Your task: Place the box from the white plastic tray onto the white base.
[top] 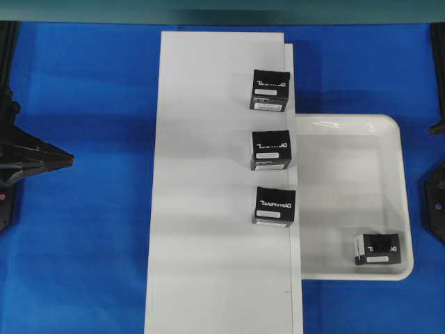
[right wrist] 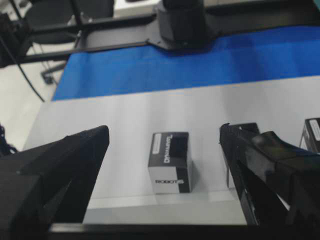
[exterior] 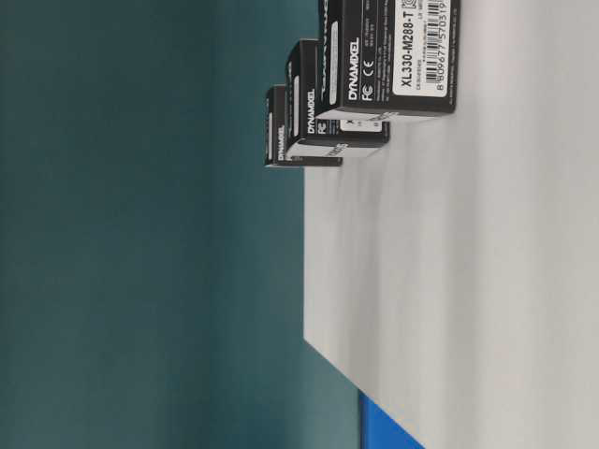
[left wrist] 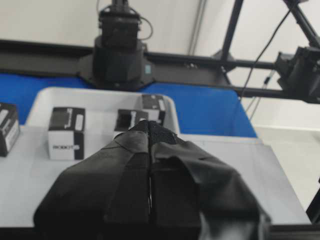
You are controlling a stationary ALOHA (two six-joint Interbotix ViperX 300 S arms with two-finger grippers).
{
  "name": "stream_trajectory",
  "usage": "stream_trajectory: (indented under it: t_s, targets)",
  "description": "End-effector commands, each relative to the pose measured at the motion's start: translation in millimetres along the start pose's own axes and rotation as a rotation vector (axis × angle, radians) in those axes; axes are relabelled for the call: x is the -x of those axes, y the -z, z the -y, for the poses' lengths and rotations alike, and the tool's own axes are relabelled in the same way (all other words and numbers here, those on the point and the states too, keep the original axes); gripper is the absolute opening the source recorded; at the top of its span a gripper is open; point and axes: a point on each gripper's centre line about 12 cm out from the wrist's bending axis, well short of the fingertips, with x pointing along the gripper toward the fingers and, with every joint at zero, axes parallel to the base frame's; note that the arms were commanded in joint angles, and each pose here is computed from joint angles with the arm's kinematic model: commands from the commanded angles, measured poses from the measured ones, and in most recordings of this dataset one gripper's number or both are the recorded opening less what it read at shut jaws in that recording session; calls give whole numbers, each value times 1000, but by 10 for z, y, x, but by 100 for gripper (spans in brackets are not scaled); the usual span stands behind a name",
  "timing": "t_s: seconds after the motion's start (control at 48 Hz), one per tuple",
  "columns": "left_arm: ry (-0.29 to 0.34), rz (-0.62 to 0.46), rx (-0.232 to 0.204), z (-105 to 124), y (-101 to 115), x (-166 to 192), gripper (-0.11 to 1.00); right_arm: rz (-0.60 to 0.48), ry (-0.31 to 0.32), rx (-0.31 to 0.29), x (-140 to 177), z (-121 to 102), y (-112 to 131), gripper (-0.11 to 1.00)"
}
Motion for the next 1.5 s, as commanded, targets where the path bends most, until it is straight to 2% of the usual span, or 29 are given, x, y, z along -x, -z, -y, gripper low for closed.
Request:
stream_trajectory:
  t_s: [0.0, 0.313, 0.959, 1.209, 1.48]
  targets:
    - [3, 14, -5, 8, -45, -7, -7, 17, -2, 1, -15, -4, -34, 98]
    - [3, 15, 0, 8, -45, -13, -7, 37, -4, 6, -66, -3, -26, 98]
    - [2, 0, -9, 2, 22, -109, -7, -16, 8, -8, -114, 22, 112, 98]
    - [3, 7, -15, 3, 16, -116, -7, -44, 28, -11, -151, 60, 218, 98]
    - [5, 9, -6, 6, 9, -103, -7, -38, 50, -16, -155, 93, 214, 98]
